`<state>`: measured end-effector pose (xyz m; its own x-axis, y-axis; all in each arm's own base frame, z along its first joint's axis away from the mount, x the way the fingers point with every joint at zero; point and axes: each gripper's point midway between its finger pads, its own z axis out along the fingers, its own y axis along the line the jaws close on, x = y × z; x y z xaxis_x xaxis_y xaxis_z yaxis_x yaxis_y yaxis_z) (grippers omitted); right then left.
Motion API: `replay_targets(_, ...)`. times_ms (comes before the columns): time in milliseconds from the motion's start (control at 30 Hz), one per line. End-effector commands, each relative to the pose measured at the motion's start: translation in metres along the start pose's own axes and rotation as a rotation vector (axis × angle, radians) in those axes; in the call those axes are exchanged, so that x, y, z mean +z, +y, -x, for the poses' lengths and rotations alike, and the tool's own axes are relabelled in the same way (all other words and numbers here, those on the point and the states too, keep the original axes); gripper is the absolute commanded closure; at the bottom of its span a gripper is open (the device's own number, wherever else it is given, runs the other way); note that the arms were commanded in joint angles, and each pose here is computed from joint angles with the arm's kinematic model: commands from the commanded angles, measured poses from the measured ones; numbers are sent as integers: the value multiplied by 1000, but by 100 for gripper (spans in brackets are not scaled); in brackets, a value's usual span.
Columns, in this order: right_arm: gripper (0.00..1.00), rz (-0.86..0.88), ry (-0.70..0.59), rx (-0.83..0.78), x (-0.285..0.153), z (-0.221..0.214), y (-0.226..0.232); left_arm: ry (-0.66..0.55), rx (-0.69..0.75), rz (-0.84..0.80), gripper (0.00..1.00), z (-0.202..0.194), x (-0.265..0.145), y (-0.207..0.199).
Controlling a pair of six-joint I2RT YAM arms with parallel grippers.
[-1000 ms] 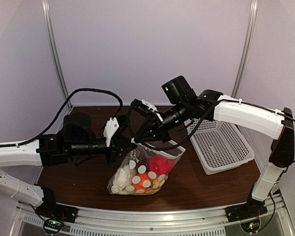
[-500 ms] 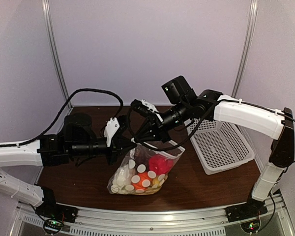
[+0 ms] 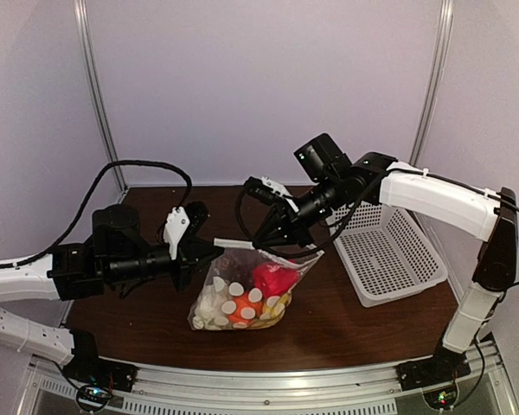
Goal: Place the food in the zip-top bag and seal the zipper
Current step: Zip the zipper on the zipper food storage bag.
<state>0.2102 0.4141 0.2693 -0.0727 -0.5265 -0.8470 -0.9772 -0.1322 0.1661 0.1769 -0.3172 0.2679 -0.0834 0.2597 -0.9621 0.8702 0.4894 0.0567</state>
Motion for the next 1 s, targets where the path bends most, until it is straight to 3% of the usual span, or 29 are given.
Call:
replay_targets(0,100,-90,130,88,-28,-45,-18,-79,-18,85,100,19,-14,17)
replay_targets(500,100,-200,217,187,-83,-108,-38,-51,-19,129,100,1,-12,25)
replay_targets(967,100,-246,249,211,-107,-125,-42,-48,-27,143,100,-10,-9,29)
